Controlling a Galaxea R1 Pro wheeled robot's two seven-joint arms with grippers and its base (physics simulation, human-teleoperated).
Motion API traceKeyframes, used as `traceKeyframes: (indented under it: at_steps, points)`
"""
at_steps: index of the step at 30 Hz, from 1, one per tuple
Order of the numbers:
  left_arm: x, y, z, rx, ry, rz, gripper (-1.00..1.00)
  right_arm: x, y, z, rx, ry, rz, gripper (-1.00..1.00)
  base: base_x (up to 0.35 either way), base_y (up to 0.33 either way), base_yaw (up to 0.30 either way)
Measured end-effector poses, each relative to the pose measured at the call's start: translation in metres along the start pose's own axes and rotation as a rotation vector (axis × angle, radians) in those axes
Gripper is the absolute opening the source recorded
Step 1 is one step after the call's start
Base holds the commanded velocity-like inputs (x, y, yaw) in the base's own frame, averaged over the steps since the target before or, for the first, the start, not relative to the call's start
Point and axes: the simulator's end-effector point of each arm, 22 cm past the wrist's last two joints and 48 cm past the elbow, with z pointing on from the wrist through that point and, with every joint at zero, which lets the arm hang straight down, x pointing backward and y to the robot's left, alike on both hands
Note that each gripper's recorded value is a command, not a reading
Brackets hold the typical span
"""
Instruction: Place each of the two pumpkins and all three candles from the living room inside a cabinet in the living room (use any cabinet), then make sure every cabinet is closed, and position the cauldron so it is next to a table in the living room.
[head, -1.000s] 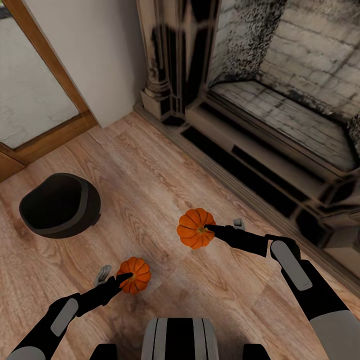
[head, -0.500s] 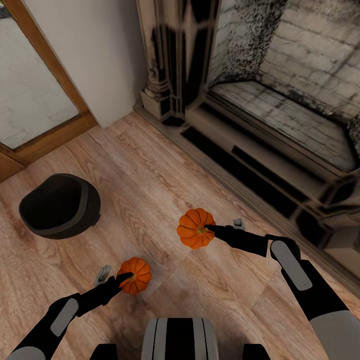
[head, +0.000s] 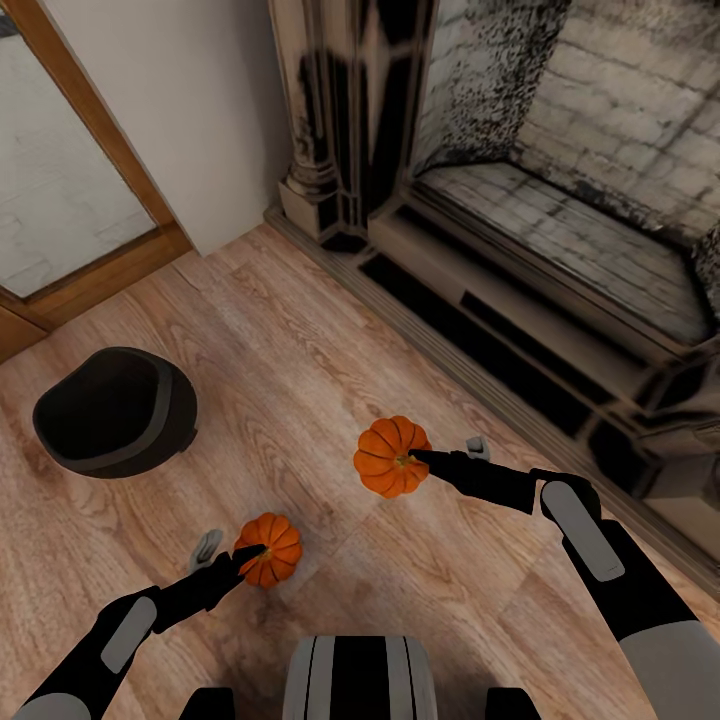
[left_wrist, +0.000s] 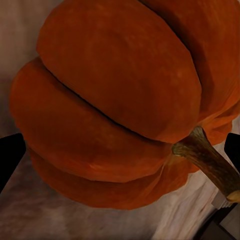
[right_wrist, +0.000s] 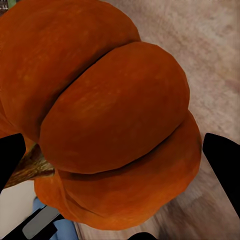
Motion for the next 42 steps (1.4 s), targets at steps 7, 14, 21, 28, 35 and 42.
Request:
traceKeyframes:
  at_steps: [7,14,21,28,35,42]
  points:
    - [-0.003,-0.001,0.000,0.006,-0.013,-0.004,1.00,0.000,0.000,0.000,0.000,0.000,-0.001,-1.00,0.083,-0.035,0.000]
    - [-0.012,-0.002,-0.001,0.009,-0.053,0.011,1.00,0.000,0.000,0.000,0.000,0.000,-0.001,-1.00,0.007,-0.002,0.000]
    - [-0.010,0.000,0.000,0.005,-0.050,0.009,1.00,0.000,0.001,0.000,-0.001,0.000,-0.001,-1.00,-0.001,-0.007,0.000]
    - [-0.008,0.002,0.000,0.003,-0.048,0.006,1.00,0.000,0.000,0.000,0.000,0.000,-0.001,-1.00,-0.046,-0.089,0.000]
    - [-0.009,0.001,0.000,0.004,-0.051,0.005,1.00,0.000,0.000,0.000,0.000,0.000,-0.002,-1.00,-0.003,-0.005,0.000]
    - [-0.009,0.001,0.000,0.005,-0.050,0.006,1.00,0.000,0.000,0.000,0.001,0.000,-0.002,-1.00,0.000,-0.036,0.000]
